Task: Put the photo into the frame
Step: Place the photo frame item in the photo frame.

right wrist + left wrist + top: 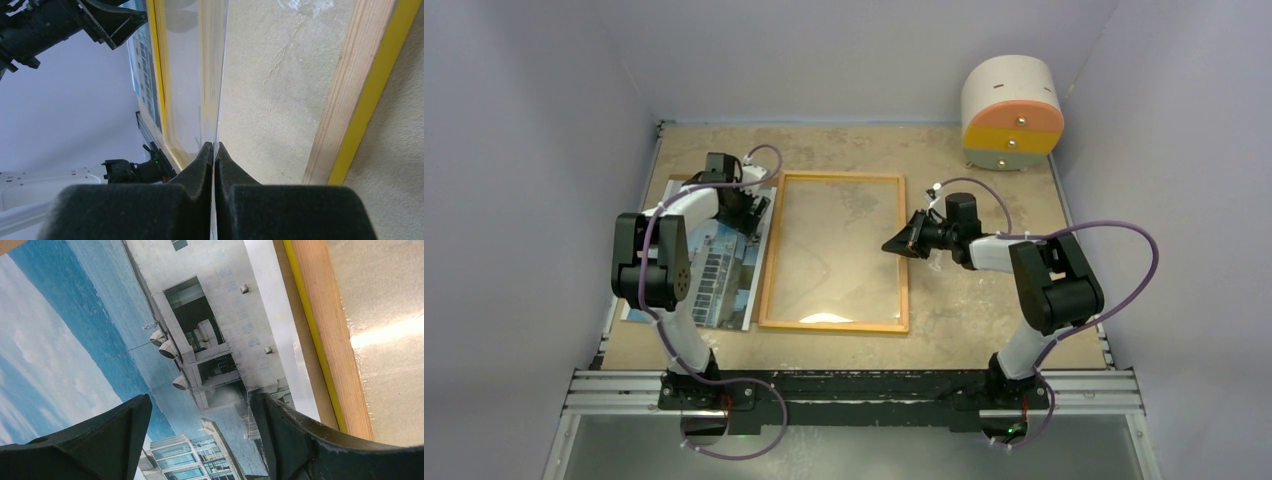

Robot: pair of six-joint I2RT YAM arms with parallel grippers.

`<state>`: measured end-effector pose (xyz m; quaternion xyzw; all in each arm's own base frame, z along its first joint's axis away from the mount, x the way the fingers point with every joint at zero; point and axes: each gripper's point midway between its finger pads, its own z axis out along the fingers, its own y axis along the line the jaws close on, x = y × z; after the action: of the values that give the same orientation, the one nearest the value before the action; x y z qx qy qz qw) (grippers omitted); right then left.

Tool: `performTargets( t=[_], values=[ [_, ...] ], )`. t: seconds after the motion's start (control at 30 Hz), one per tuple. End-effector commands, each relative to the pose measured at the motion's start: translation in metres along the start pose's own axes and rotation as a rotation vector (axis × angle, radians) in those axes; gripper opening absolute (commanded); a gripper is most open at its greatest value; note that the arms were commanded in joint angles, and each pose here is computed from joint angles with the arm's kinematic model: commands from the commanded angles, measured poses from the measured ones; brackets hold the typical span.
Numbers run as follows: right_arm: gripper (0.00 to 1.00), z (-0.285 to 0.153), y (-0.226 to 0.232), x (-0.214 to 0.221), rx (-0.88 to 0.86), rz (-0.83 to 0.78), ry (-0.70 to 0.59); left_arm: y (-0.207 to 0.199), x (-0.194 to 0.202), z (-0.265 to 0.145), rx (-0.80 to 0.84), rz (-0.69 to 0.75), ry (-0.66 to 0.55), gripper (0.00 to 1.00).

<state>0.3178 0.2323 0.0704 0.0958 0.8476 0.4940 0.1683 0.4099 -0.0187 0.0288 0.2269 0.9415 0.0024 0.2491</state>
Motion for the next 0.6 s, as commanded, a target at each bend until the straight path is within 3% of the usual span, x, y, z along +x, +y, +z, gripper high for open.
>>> performTargets(
  t=[0.0,0.57],
  values=[
    [0.00,-0.002,0.023,-0.014,-0.076,-0.085,-0.034,-0.010,0.004,0.007,0.014,0.006,0.006,0.80],
    [0.00,-0.017,0.063,-0.016,-0.274,-0.203,-0.112,-0.017,0.017,0.013,0.021,0.025,0.036,0.80]
  ],
)
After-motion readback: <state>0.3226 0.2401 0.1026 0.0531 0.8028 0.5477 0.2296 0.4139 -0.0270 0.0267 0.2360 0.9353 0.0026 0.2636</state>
